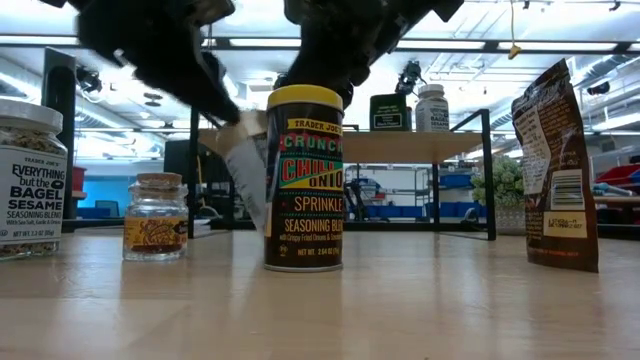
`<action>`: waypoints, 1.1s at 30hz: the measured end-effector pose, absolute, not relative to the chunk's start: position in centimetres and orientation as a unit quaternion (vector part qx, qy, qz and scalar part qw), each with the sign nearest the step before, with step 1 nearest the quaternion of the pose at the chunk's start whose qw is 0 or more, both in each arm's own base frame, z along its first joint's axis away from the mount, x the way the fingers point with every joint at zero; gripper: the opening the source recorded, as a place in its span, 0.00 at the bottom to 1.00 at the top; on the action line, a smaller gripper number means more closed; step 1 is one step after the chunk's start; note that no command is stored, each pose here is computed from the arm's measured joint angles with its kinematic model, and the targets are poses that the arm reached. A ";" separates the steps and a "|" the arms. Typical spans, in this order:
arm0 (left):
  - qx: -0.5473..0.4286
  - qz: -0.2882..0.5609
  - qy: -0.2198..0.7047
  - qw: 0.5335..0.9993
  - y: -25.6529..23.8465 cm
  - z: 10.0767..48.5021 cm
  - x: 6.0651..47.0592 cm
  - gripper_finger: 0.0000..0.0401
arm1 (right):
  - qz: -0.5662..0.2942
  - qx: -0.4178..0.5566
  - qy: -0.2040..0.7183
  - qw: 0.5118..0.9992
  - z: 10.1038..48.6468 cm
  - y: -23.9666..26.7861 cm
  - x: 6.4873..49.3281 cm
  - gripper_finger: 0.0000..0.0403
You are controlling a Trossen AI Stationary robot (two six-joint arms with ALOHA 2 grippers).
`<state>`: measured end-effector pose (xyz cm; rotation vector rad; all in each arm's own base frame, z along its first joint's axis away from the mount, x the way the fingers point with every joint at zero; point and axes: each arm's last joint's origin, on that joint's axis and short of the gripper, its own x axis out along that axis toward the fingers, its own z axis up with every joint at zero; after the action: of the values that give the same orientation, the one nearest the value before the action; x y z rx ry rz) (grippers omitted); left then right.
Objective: Shelf spices
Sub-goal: Put the golden seasoning bottle on the shelf, then put the golden seasoning bottle on the shelf aligned with the other red seasoning can
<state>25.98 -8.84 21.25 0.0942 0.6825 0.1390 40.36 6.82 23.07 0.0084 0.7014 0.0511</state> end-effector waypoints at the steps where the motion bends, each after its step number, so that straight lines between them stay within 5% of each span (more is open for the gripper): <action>1: 0.046 0.075 0.327 0.941 -8.8 21.4 26.1 0.62 | 0.028 0.006 0.338 0.941 23.2 6.8 40.4 0.31; 22: 0.047 0.137 0.355 0.923 -8.5 25.4 25.3 0.62 | 0.026 -0.009 0.379 0.925 24.4 6.9 40.3 0.31; 33: 0.080 0.223 0.247 0.940 -10.9 27.2 19.9 0.62 | -0.004 -0.029 0.305 0.952 25.9 6.7 41.3 0.31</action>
<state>19.94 -10.88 27.18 0.1636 0.5035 0.4544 41.32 6.69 25.92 -0.0589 0.6199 -0.0075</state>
